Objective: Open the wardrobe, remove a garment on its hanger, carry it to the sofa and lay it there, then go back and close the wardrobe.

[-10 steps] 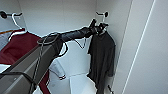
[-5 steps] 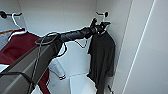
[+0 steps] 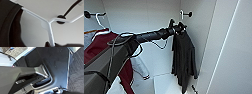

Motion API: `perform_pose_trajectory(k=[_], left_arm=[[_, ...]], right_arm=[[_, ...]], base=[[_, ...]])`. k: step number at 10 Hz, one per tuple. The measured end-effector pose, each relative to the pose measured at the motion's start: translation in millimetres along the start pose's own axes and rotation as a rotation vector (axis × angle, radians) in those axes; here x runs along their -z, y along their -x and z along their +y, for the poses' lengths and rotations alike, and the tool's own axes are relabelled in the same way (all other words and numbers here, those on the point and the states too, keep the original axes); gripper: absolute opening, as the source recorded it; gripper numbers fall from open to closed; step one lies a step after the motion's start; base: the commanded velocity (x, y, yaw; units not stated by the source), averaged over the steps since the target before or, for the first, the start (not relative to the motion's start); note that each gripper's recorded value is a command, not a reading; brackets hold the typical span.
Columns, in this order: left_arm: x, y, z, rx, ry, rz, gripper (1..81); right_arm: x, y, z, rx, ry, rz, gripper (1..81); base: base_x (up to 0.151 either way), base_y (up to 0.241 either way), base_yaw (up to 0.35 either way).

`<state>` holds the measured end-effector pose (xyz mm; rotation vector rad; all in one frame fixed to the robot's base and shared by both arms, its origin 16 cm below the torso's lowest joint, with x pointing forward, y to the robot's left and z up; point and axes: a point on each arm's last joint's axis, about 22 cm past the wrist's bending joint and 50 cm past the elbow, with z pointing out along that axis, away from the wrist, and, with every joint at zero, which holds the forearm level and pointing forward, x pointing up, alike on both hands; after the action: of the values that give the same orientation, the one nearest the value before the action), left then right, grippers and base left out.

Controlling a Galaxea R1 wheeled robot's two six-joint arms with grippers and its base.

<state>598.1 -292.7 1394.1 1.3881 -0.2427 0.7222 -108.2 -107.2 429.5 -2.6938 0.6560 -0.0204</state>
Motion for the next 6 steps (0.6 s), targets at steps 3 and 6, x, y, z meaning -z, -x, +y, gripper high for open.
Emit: perform_pose_trajectory(k=[3, 6], left_arm=[[-0.3, 5.2, 9.1, -0.02, 0.02, -0.014, 1.0], [18.6, -29.6, 45.1, -0.073, 0.037, 0.006, 1.0]], right_arm=[[0.4, -0.2, 1.4, -0.002, 0.002, 0.0, 81.1], [0.8, -2.8, 3.1, 0.001, 0.003, 0.003, 81.1]], base=[[0.0, 0.0, 0.0], [0.0, 0.0, 0.0]])
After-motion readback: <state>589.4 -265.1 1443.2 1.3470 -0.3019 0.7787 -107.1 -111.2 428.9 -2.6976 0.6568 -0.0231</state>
